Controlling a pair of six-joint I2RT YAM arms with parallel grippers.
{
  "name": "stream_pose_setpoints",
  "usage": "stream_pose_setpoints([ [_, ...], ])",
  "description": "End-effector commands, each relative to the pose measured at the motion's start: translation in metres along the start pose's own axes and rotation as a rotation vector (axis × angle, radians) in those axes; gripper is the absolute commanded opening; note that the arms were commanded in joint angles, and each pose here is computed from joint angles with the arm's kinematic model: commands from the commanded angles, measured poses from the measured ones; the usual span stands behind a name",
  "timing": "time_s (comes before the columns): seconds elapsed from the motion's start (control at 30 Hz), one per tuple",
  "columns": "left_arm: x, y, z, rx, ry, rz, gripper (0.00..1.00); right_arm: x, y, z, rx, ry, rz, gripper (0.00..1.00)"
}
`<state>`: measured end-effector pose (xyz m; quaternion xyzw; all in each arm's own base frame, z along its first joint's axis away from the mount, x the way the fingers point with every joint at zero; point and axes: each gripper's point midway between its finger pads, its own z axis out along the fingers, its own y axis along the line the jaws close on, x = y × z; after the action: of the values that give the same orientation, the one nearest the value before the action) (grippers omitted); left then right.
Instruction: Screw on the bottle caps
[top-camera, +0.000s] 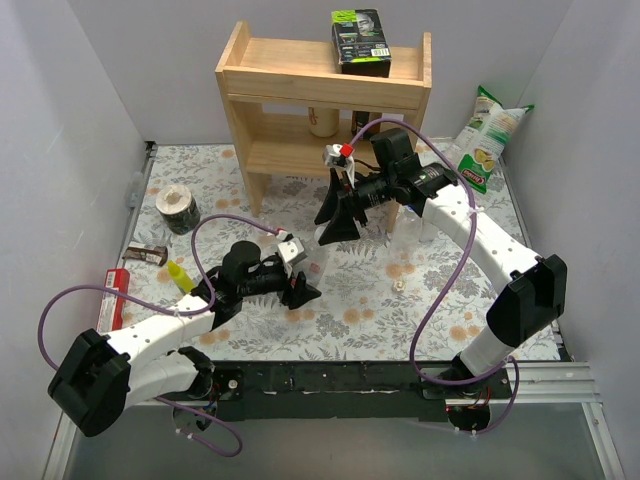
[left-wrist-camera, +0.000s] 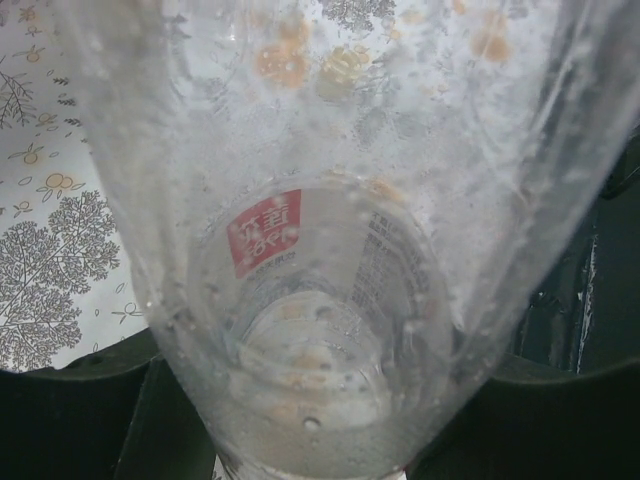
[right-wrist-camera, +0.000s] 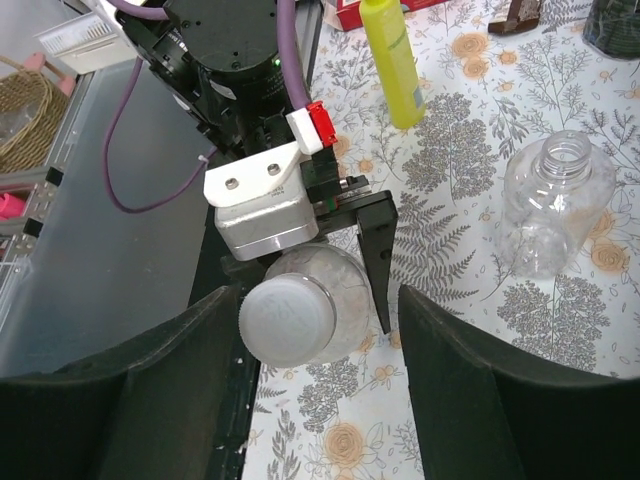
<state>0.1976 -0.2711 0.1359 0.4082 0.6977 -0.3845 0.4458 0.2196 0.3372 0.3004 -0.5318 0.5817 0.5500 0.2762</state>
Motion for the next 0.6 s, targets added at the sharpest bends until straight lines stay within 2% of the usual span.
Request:
stream_pose_setpoints([
  [0.0, -0.026, -0.003, 0.001, 0.026, -0.058, 0.015, 0.00, -0.015, 0.014, -0.003, -0.022, -0.042, -0.047, 0.66],
  [0.13, -0.026, -0.002, 0.002, 0.026, -0.061, 0.014, 0.00, -0.013, 0.007, -0.002, 0.007, -0.049, -0.023, 0.42],
  [0.23, -0.032, 0.008, 0.005, -0.025, -0.084, 0.001, 0.00, -0.010, -0.003, 0.001, 0.062, -0.047, 0.020, 0.28],
  [0.3, -0.038, 0.031, 0.007, -0.160, -0.111, -0.033, 0.00, -0.007, -0.009, 0.004, 0.106, -0.035, 0.049, 0.25],
  [0.33, -0.038, 0.041, 0.009, -0.227, -0.120, -0.096, 0.00, -0.006, -0.011, 0.008, 0.129, -0.023, 0.052, 0.22],
  [0.37, -0.037, 0.060, 0.008, -0.358, -0.126, -0.121, 0.00, -0.006, -0.012, 0.010, 0.142, -0.016, 0.055, 0.21],
  [0.5, -0.033, 0.079, 0.015, -0.474, -0.102, -0.196, 0.00, -0.002, -0.021, 0.016, 0.233, 0.041, 0.075, 0.16],
  [0.57, -0.024, 0.085, 0.016, -0.513, -0.078, -0.229, 0.00, -0.004, -0.024, 0.016, 0.263, 0.057, 0.070, 0.09],
])
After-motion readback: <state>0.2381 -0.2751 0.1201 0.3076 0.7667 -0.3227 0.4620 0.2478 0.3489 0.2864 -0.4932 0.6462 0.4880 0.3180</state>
